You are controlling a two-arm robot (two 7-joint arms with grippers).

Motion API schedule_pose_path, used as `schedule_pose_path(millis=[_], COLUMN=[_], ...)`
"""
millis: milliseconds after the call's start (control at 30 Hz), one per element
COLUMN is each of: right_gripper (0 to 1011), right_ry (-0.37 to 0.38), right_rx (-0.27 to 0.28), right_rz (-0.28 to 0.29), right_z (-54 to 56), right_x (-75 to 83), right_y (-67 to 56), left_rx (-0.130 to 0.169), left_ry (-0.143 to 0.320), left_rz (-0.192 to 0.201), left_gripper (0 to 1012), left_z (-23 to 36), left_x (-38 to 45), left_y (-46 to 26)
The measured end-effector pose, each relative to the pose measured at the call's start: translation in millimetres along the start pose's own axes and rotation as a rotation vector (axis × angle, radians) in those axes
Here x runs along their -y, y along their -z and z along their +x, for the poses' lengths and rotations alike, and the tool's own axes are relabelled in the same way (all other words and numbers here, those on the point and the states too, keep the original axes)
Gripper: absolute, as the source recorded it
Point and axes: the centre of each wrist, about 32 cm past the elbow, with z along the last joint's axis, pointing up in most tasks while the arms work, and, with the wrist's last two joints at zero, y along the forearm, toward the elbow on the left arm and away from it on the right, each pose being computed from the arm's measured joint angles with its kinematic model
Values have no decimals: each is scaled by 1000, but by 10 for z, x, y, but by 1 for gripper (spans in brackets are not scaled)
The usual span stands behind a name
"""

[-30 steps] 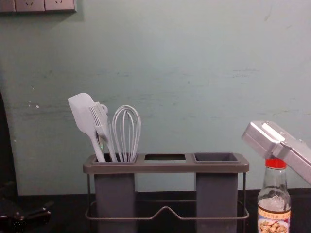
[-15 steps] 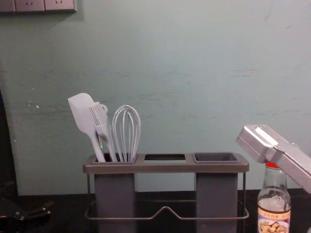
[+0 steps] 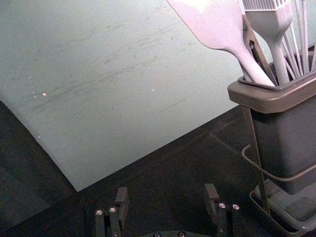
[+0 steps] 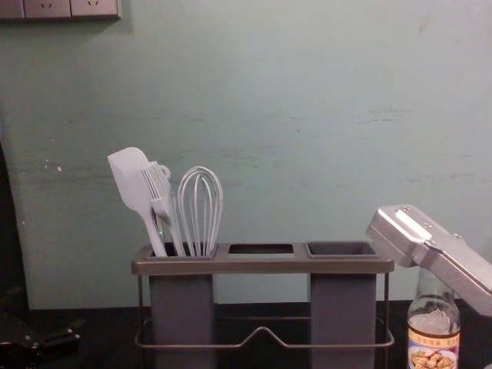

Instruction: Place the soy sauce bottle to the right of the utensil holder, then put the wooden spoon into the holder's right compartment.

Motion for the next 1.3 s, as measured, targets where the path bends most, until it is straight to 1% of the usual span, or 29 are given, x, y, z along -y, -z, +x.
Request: schedule_pose_path(millis=[567, 633, 733, 800, 833, 1233, 1300], right_gripper=[1000, 973, 894, 883, 836, 830, 831], right_ry=[-2, -2, -1, -1, -1, -1, -1], right_rx=[-5, -5, -6, -6, -6, -8, -4], right_rz=[0, 0, 0, 0, 1, 0, 12], right_z=[2, 2, 2, 2, 2, 3, 3], right_x=[7, 7, 8, 8, 9, 11, 30], right_y=[0, 1, 0, 0, 0, 0, 9], left_rx=[0, 0, 0, 0, 0, 0, 0], left_ry=[0, 0, 0, 0, 0, 0, 0], left_rz=[0, 0, 0, 0, 0, 0, 0], left_gripper=[1005, 1005, 1005, 1005, 1005, 1005, 1005], left_z=[0, 0, 0, 0, 0, 0, 0], left_x=[0, 0, 0, 0, 0, 0, 0], left_y=[0, 0, 0, 0, 0, 0, 0])
